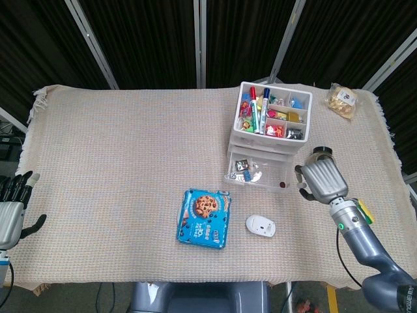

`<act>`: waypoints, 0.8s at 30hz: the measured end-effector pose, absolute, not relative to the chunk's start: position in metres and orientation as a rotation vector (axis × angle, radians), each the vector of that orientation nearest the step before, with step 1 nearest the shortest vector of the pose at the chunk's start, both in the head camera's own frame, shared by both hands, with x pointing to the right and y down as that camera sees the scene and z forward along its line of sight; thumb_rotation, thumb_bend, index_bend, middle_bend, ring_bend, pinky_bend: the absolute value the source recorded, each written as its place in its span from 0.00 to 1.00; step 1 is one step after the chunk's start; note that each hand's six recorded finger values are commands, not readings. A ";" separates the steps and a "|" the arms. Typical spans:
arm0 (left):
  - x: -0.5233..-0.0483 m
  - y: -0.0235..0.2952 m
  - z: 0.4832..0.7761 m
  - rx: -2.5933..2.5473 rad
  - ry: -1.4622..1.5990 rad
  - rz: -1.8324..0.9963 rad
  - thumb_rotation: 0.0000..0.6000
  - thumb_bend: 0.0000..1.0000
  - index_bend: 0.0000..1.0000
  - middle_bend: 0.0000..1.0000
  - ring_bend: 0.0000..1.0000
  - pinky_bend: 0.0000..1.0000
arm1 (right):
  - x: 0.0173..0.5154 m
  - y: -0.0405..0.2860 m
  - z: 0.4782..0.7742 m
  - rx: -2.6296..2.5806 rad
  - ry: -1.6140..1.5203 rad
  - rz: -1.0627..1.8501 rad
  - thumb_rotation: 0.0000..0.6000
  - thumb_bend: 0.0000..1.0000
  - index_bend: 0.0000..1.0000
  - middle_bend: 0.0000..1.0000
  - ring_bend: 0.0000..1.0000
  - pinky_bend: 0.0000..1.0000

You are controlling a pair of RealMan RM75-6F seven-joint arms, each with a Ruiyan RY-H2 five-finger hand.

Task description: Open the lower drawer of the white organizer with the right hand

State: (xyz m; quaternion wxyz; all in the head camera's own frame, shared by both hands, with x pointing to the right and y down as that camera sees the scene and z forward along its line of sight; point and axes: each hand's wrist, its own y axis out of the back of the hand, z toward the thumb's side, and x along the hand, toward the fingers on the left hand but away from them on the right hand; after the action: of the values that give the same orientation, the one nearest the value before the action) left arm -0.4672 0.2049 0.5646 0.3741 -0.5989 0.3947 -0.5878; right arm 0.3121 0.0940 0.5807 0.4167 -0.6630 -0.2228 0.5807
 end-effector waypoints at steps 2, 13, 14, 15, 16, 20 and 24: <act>-0.467 0.205 0.565 -1.533 1.010 -1.506 1.00 0.32 0.05 0.00 0.00 0.00 | 0.322 0.099 0.584 -1.666 -0.566 1.486 1.00 0.24 0.62 1.00 1.00 0.65; -0.467 0.205 0.565 -1.529 1.006 -1.511 1.00 0.32 0.05 0.00 0.00 0.00 | 0.373 0.130 0.612 -1.680 -0.609 1.642 1.00 0.24 0.62 1.00 1.00 0.65; -0.467 0.205 0.565 -1.529 1.006 -1.511 1.00 0.32 0.05 0.00 0.00 0.00 | 0.376 0.133 0.615 -1.681 -0.610 1.653 1.00 0.24 0.62 1.00 1.00 0.65; -0.467 0.205 0.565 -1.529 1.006 -1.512 1.00 0.31 0.05 0.00 0.00 0.00 | 0.380 0.136 0.619 -1.681 -0.608 1.668 1.00 0.24 0.62 1.00 1.00 0.65; -0.467 0.205 0.565 -1.528 1.006 -1.512 1.00 0.32 0.05 0.00 0.00 0.00 | 0.382 0.138 0.622 -1.681 -0.607 1.679 1.00 0.24 0.62 1.00 1.00 0.65; -0.467 0.205 0.565 -1.531 1.008 -1.510 1.00 0.31 0.05 0.00 0.00 0.00 | 0.394 0.148 0.637 -1.669 -0.588 1.733 1.00 0.24 0.61 1.00 1.00 0.65; -0.467 0.205 0.564 -1.534 1.009 -1.506 1.00 0.31 0.05 0.00 0.00 0.00 | 0.403 0.157 0.653 -1.631 -0.543 1.791 1.00 0.24 0.61 1.00 1.00 0.65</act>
State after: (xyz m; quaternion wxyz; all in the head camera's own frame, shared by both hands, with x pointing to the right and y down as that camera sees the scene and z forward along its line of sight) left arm -0.4668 0.2050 0.5644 0.3738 -0.5991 0.3941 -0.5882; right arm 0.4030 0.1570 0.6531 0.3238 -0.6215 -0.2068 0.6827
